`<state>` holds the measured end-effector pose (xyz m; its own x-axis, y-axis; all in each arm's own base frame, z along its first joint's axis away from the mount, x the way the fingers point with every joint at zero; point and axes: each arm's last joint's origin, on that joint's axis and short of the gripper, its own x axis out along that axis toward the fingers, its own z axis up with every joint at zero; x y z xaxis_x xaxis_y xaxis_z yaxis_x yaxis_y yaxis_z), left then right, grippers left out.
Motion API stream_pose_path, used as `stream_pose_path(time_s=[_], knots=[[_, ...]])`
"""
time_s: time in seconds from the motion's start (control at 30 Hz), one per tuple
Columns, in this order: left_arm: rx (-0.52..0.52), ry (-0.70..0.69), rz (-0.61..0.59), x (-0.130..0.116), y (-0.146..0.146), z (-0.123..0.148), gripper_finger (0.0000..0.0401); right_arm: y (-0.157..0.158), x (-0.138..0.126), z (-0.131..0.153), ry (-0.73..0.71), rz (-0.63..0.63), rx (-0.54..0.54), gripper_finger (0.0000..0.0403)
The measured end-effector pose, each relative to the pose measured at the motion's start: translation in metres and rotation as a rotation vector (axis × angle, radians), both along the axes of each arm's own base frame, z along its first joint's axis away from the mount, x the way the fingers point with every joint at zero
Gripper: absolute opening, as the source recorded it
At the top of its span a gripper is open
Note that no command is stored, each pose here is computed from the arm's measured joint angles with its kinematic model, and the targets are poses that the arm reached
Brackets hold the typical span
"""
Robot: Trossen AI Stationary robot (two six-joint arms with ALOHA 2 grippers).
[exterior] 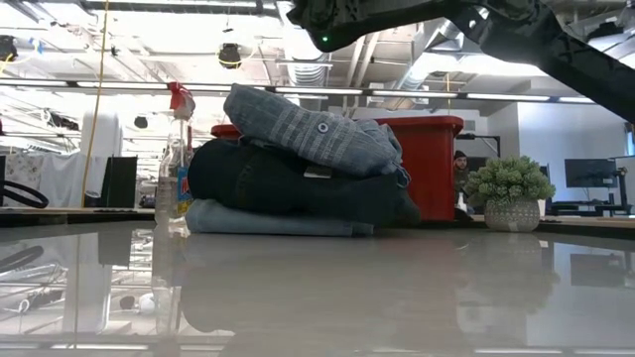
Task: Fold Laundry from Bin
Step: Stack the black underwear on top of the blue long sleeve
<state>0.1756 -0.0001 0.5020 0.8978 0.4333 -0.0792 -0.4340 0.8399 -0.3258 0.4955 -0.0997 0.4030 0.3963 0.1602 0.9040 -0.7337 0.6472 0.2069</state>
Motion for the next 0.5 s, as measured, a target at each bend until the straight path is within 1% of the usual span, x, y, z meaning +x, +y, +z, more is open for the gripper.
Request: stream_pose_path(time_s=[0.3,0.4,0.5], knots=[[-0.008,-0.062,0.027,0.000,0.006,0.006,0.0312,0.002,-0.001,0.000,-0.003,0.037,-0.013,0.0019],[-0.009,-0.056,0.034,0.006,0.009,0.004,0.0312,0.002,-0.001,0.000,-0.001,0.051,-0.009,0.0019],[-0.023,-0.042,0.000,0.017,0.011,0.000,0.0307,0.003,-0.001,0.000,0.000,0.065,-0.012,0.0019]])
